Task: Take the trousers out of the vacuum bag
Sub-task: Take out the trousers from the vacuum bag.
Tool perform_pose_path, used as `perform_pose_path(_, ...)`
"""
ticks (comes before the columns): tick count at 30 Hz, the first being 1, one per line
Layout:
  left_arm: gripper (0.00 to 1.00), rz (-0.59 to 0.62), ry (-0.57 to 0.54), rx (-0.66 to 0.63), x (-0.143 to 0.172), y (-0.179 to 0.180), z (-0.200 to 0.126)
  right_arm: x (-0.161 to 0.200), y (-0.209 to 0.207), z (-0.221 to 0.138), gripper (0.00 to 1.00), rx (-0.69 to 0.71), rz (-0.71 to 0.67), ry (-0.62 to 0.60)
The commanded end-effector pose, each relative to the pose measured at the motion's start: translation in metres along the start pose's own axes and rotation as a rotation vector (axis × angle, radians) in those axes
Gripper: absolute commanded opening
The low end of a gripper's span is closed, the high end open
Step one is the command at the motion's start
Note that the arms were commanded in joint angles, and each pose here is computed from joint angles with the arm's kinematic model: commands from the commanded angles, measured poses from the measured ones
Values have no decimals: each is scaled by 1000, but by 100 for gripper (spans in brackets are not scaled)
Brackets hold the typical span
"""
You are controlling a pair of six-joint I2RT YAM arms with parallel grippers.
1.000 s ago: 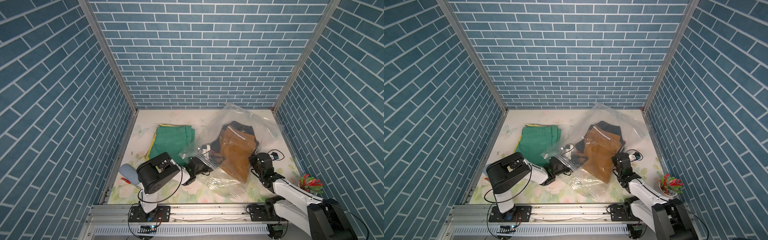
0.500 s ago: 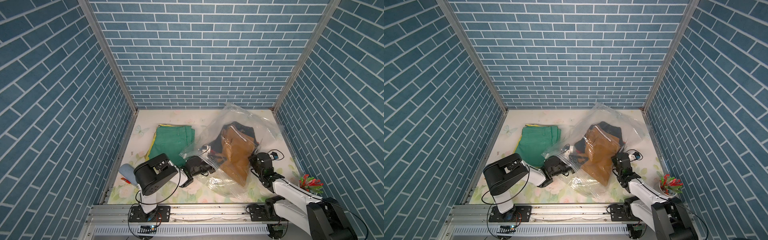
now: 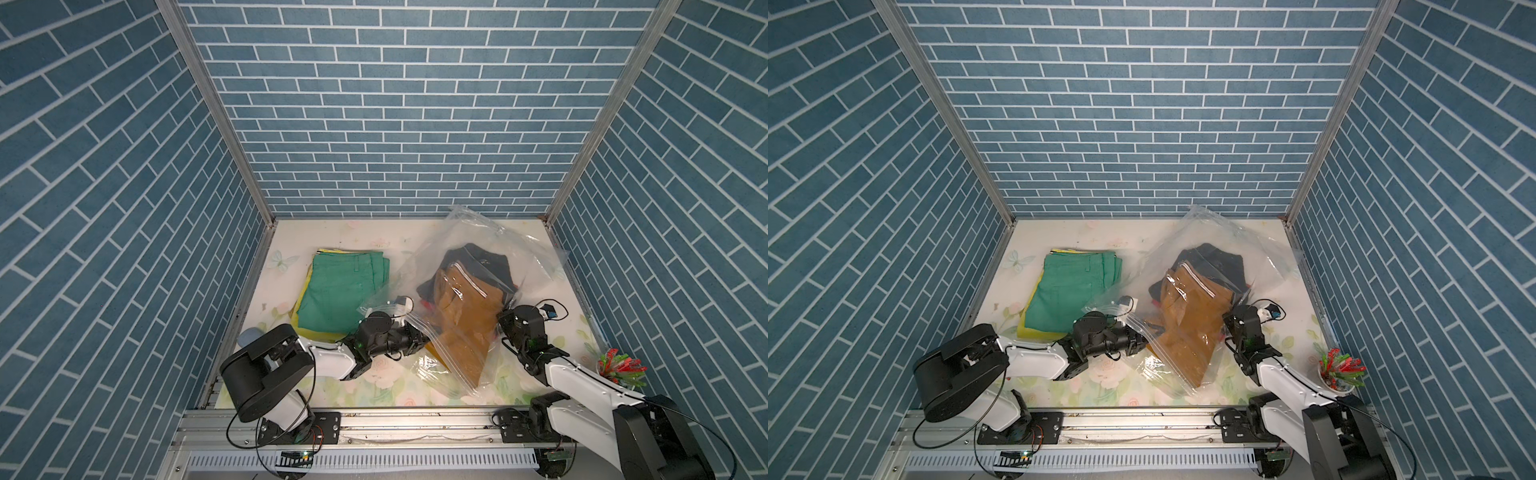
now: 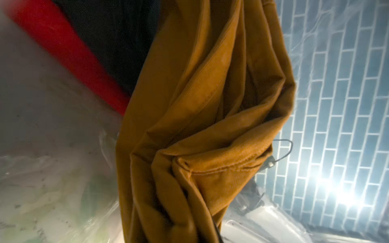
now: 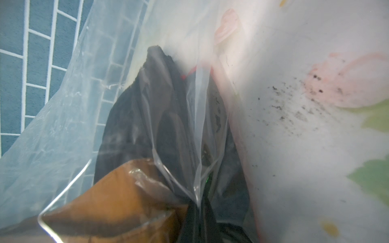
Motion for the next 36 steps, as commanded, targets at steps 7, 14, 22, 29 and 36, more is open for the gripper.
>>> perform_pose_path(7,0,173,179,-74,8,-8,-27,-2,18,2,0,-52,-26,10)
perform_pose_path(14,0,210,93,-142,-7,-18,-64,-1,18,5,0,-48,-53,14)
perform_pose_path(22,0,245,54,-243,0,-19,-86,-11,24,11,0,-40,-54,-28)
perform_pose_path(29,0,277,22,-255,3,-29,-102,-30,31,22,0,-10,-56,-90)
perform_pose_path(36,0,333,54,-238,8,-36,-109,-44,39,35,0,21,-92,-125)
Point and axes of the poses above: each gripper's point midway between its finger pads, its own z axis out along the fingers, its own y axis along the line the jaws close on, x = y × z, the point moved 8 cm from there along -z, back along the fingers, and after that the axes turned 8 degrees about z, right-handed, at the moved point
